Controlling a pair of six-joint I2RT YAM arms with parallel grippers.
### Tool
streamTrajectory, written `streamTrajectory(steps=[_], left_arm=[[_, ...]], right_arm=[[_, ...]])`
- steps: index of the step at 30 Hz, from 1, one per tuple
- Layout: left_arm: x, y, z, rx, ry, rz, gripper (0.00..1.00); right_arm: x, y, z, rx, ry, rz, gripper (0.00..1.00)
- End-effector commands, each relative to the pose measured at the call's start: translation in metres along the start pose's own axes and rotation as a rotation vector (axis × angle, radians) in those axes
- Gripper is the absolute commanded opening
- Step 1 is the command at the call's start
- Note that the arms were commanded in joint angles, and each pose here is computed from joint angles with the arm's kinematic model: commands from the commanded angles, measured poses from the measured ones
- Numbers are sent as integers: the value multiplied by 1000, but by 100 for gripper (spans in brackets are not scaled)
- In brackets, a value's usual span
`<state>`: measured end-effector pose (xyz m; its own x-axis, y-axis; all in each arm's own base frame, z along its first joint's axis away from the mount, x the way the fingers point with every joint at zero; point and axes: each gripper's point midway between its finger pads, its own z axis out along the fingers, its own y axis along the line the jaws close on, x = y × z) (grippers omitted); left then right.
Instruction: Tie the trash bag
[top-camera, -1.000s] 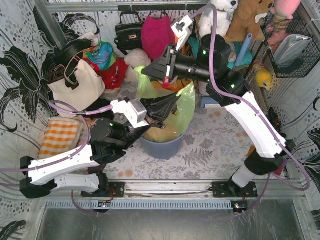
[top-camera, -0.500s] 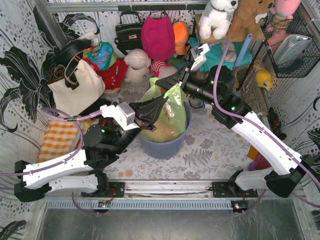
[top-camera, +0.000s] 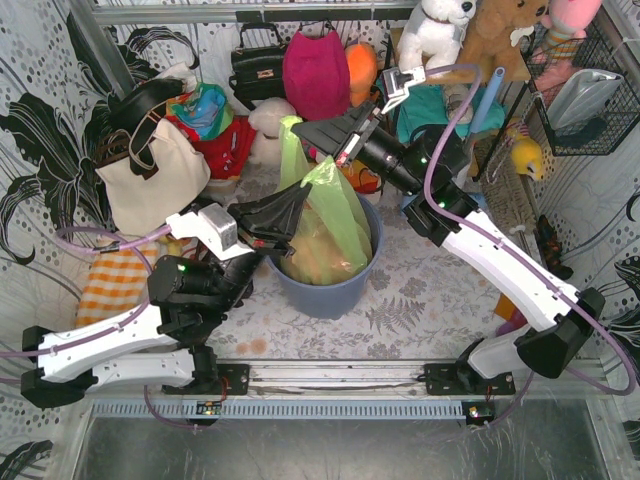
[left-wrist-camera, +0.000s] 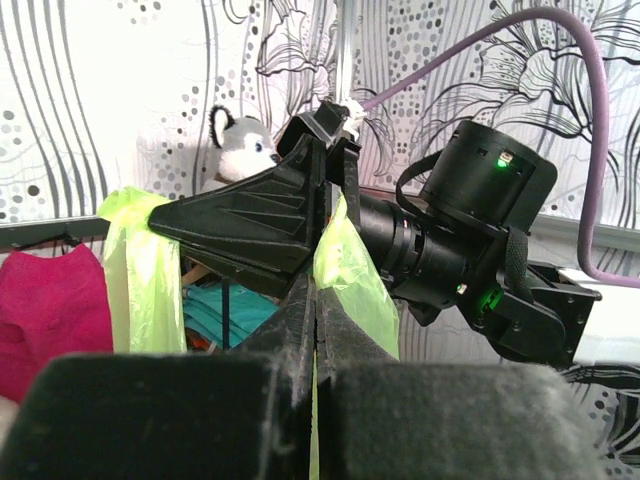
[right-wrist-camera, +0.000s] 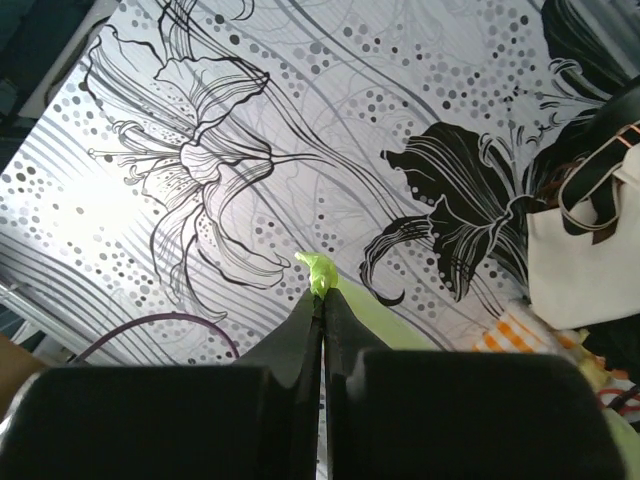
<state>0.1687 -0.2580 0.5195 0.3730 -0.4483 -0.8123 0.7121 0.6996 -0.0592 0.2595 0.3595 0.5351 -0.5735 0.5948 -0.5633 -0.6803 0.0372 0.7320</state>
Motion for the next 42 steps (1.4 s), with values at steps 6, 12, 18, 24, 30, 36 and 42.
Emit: streamTrajectory(steps=[6, 12, 18, 24, 30, 36, 42], left_arm=[[-9, 31, -3, -166, -46, 36, 0], [-6, 42, 0, -235, -40, 72, 0], [-14, 54, -11, -284, -75, 38, 0], [-26, 49, -18, -227, -110, 4, 0], [-31, 18, -6, -52, -77, 30, 0], [-21, 6, 3, 8, -5, 77, 0], [-9, 16, 6, -63, 28, 106, 0]], right_arm=[[4, 17, -2, -97, 5, 65, 0], [7, 15, -22, -81, -20, -7, 0], [5, 14, -40, -97, -62, -134, 0], [-3, 29, -40, -146, -85, -231, 0], [-5, 51, -14, -228, -18, -266, 0], [-2, 54, -7, -238, 23, -262, 0], [3, 46, -15, -200, 38, -247, 0]])
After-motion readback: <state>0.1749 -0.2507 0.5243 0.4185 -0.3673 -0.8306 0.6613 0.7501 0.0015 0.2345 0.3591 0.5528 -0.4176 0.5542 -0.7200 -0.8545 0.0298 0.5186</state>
